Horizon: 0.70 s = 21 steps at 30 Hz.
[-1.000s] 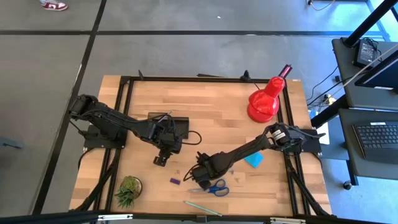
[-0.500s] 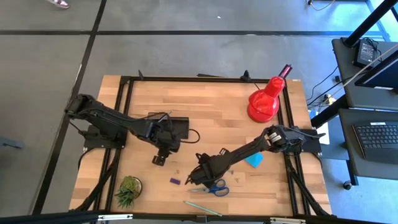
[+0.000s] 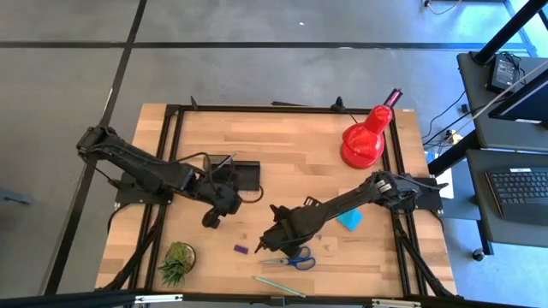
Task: Pick and place office supplies into organizer
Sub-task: Put the black pen into the black desk organizer
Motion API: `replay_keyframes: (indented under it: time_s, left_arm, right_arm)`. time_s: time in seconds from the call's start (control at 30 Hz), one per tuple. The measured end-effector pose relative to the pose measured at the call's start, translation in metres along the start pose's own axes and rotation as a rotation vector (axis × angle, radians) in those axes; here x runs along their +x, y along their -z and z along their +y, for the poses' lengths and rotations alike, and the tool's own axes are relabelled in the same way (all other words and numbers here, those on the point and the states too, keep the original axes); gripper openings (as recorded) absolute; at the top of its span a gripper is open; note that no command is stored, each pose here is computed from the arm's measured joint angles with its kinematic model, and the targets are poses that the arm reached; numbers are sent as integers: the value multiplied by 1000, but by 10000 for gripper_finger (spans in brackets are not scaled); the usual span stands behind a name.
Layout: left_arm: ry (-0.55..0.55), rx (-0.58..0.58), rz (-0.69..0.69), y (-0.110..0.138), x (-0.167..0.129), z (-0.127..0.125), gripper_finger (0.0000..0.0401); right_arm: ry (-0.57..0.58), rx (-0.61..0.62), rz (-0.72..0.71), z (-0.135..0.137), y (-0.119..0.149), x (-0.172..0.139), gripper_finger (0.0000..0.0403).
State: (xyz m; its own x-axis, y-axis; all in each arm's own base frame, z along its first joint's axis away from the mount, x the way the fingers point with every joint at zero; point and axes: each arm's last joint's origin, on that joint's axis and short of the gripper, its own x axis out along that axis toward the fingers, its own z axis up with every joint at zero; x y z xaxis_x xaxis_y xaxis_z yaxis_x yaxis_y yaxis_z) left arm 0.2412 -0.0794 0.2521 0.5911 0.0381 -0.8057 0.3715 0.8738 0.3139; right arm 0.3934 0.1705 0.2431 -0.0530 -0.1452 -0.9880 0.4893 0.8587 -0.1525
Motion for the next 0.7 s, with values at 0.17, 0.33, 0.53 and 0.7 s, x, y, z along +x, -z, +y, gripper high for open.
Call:
replay_keyframes:
  time_s: [0.17, 0.33, 0.53, 0.7]
  left_arm:
    - [-103, 88, -21, -5, -10, -21, 134]
    - [-308, 260, -15, -10, -16, -43, 134]
    - [-442, 292, -46, -14, -22, -55, 134]
    - [-445, 302, -38, -14, -22, -54, 134]
  right_arm:
    - [-24, 34, -47, -19, -8, -19, 51]
    - [-77, 40, -92, -37, -27, -27, 51]
    - [-214, 2, -141, -47, -57, -26, 51]
    - [-357, 2, -151, -57, -79, -26, 51]
